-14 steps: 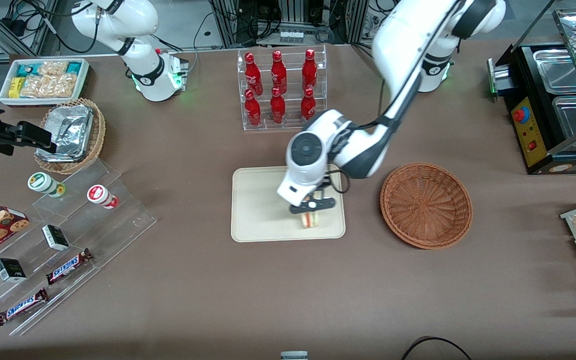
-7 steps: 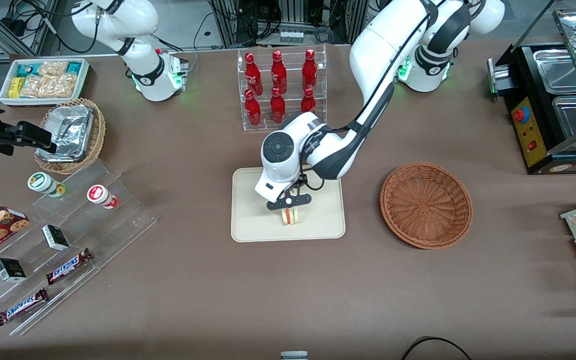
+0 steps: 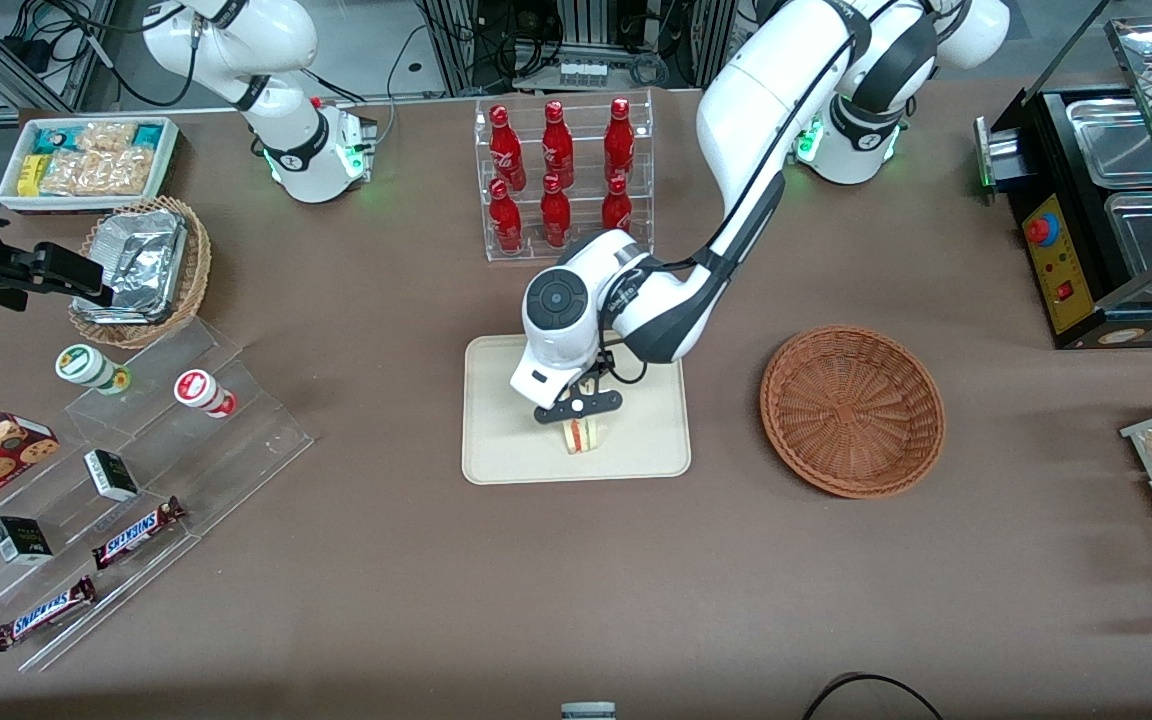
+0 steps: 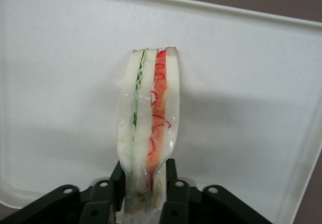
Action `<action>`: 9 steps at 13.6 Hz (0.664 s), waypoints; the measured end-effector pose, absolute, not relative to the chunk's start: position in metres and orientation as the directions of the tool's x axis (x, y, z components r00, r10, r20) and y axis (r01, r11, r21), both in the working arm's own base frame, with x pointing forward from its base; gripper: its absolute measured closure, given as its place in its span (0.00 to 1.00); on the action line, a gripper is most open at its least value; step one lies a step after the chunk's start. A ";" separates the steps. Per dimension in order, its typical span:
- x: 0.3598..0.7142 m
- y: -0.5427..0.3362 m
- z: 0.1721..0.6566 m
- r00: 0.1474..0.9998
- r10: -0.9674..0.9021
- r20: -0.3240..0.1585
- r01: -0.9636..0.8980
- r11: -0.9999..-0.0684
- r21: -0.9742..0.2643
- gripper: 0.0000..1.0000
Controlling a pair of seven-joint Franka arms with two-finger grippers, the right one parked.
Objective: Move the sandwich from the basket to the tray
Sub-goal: 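Carry the sandwich over the cream tray with the left gripper, then lower the sandwich onto the tray and open the left gripper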
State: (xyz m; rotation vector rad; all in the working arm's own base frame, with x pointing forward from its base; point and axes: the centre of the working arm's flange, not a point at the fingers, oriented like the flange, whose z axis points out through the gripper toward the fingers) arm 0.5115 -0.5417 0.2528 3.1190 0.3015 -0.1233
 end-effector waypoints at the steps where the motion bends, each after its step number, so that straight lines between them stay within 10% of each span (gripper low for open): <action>1: 0.515 -0.542 0.259 0.979 0.193 -0.071 0.194 -0.981 0.007 0.46; 5: 0.527 -0.530 0.315 0.976 0.211 -0.051 0.212 -0.977 0.015 0.06; 9: 0.541 -0.487 0.376 0.986 0.146 -0.077 0.143 -0.989 -0.042 0.00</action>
